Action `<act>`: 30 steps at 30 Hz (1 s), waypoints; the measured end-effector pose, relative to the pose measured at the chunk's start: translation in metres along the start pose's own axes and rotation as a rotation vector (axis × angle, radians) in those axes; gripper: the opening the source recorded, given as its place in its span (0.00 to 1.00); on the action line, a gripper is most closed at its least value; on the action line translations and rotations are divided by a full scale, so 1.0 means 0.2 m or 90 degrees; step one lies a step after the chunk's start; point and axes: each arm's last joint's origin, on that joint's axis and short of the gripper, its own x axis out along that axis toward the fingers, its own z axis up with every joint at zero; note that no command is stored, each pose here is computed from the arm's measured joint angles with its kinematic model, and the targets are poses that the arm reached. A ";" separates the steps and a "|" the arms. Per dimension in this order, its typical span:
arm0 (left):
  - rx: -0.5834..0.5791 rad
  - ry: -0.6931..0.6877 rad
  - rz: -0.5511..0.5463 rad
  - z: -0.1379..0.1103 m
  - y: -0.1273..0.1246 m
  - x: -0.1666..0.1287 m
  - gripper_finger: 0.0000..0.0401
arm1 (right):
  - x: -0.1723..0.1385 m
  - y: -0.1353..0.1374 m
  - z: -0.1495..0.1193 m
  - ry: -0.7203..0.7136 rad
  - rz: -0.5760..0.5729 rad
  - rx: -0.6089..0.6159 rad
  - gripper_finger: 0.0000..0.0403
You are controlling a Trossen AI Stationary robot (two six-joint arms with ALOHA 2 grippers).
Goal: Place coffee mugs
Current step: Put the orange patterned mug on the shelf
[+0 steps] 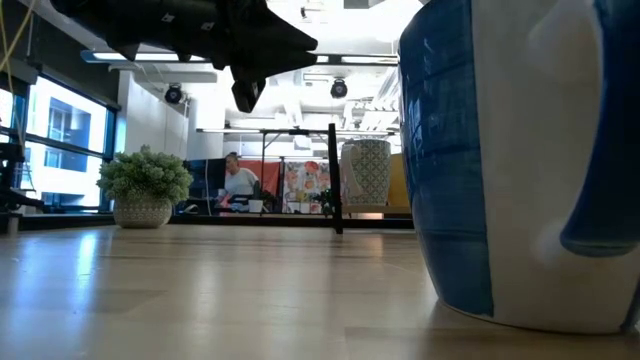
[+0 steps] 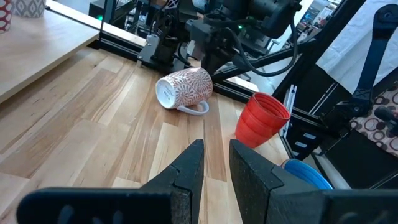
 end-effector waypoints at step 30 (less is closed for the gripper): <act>0.006 0.000 0.000 0.00 0.00 0.00 0.16 | -0.02 -0.06 0.15 -0.104 -0.031 0.185 0.09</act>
